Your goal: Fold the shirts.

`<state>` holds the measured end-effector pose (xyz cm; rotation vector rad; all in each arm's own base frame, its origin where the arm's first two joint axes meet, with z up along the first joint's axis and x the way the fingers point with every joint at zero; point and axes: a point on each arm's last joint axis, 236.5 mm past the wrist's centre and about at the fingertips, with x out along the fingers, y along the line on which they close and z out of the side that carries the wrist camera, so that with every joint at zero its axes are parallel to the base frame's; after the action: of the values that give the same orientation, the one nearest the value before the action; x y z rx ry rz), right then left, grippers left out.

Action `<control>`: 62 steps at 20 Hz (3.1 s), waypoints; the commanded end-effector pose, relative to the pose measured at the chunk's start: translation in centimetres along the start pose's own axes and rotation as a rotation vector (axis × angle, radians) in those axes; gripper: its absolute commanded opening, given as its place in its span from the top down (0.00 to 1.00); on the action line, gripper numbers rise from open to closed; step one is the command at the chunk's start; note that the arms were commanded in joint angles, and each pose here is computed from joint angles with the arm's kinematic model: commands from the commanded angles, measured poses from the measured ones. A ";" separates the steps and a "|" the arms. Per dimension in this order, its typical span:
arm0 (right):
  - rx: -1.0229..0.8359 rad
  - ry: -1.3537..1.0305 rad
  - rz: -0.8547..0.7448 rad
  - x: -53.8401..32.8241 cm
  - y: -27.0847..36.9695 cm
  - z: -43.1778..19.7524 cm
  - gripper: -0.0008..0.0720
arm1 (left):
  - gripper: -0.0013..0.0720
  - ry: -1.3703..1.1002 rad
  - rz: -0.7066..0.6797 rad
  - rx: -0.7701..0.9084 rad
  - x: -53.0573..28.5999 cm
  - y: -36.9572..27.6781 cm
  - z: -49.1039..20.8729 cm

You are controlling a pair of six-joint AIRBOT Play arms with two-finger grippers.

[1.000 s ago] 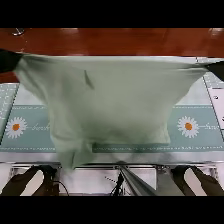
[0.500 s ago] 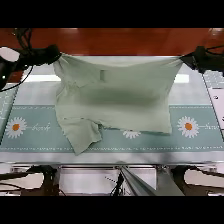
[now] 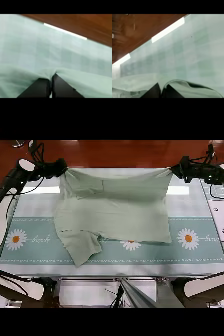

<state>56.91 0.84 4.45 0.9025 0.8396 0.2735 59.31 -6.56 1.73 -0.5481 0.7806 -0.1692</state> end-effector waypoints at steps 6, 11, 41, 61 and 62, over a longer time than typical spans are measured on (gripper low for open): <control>0.008 0.165 -0.025 -0.6 -2.3 -3.2 0.96 | 0.95 0.266 -0.014 -0.054 -2.9 2.8 -4.5; -0.079 0.448 -0.168 -2.4 -6.1 -9.7 0.96 | 0.95 0.524 -0.041 -0.030 -4.3 3.9 -10.4; 0.013 0.243 -0.152 -12.4 -4.2 -24.4 0.13 | 0.03 0.493 -0.076 -0.419 -17.6 9.9 -27.4; 0.016 0.240 -0.136 -12.3 -3.8 -24.3 0.13 | 0.03 0.561 -0.042 -0.499 -18.1 10.2 -31.0; 0.017 0.241 -0.136 -12.3 -3.8 -24.3 0.13 | 0.03 0.556 -0.042 -0.501 -18.0 10.3 -30.9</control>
<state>30.26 6.00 -0.25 0.8342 1.1242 0.2583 24.69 -4.71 -9.13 -1.0218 1.3664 -0.2183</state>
